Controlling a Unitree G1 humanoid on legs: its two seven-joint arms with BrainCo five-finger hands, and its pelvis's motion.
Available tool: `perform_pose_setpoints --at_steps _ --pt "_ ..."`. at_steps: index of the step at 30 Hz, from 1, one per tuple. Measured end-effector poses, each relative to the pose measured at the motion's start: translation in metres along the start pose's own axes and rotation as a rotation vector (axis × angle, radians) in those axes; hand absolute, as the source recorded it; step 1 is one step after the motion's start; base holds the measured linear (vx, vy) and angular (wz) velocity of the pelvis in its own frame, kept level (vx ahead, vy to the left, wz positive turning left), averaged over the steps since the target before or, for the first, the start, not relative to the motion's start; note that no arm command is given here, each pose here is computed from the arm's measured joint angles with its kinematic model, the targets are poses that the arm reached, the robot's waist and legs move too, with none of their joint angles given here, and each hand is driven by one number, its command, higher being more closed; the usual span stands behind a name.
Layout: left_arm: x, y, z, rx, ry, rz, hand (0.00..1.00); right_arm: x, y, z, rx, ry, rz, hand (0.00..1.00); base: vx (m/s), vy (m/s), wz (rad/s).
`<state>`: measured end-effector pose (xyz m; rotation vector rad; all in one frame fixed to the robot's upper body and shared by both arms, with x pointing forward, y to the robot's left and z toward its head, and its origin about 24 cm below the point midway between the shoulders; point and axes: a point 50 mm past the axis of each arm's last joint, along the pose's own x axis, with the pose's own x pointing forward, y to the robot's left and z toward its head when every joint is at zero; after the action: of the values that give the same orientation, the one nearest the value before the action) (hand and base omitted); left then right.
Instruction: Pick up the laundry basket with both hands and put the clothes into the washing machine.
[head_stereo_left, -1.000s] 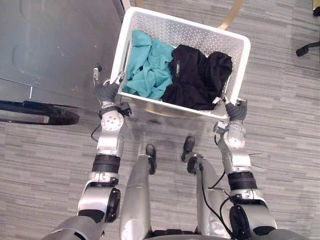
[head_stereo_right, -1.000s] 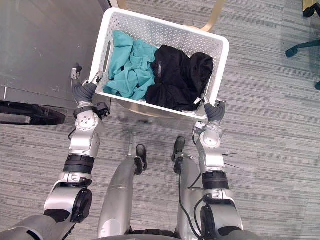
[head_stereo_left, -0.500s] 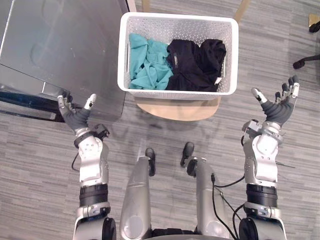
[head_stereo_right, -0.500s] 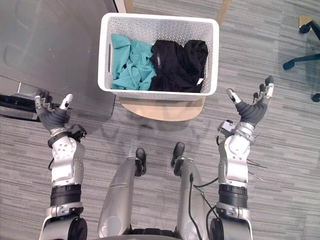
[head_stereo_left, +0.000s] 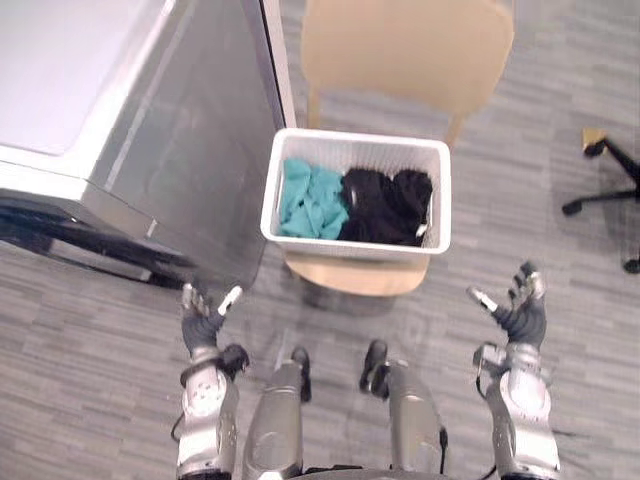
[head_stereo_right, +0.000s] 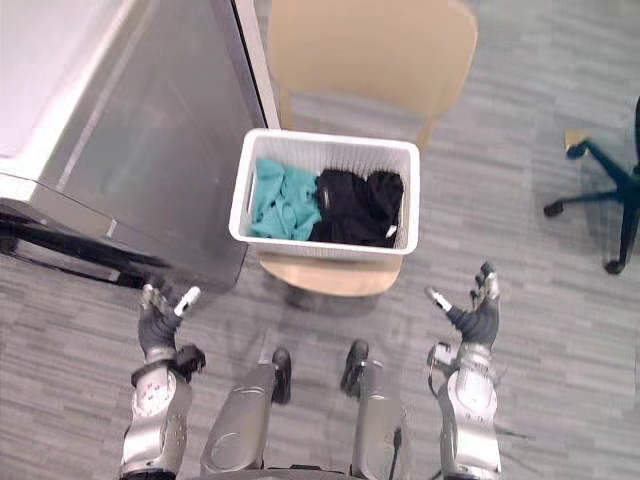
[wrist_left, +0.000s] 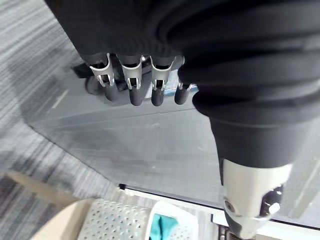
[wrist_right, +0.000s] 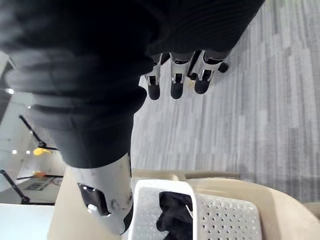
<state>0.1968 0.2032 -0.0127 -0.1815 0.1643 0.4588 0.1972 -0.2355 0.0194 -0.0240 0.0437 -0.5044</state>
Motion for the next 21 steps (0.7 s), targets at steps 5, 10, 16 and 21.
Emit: perform_pose_setpoints --at_steps 5,10,16,21 --pt "-0.02 0.024 -0.07 0.097 0.329 0.005 0.0 -0.014 -0.001 -0.055 -0.059 0.245 0.06 0.0 0.13 0.004 0.12" --pt "-0.048 0.06 -0.123 0.236 0.618 0.069 0.0 -0.037 -0.005 -0.114 -0.127 0.535 0.096 0.0 0.08 -0.009 0.18" --pt "-0.048 0.064 -0.129 0.272 0.66 0.092 0.0 -0.046 -0.004 -0.134 -0.14 0.644 0.098 0.0 0.0 -0.032 0.58" --pt "-0.045 0.064 -0.129 0.277 0.656 0.096 0.0 -0.021 -0.002 -0.129 -0.156 0.628 0.097 0.0 -0.08 0.058 0.89"
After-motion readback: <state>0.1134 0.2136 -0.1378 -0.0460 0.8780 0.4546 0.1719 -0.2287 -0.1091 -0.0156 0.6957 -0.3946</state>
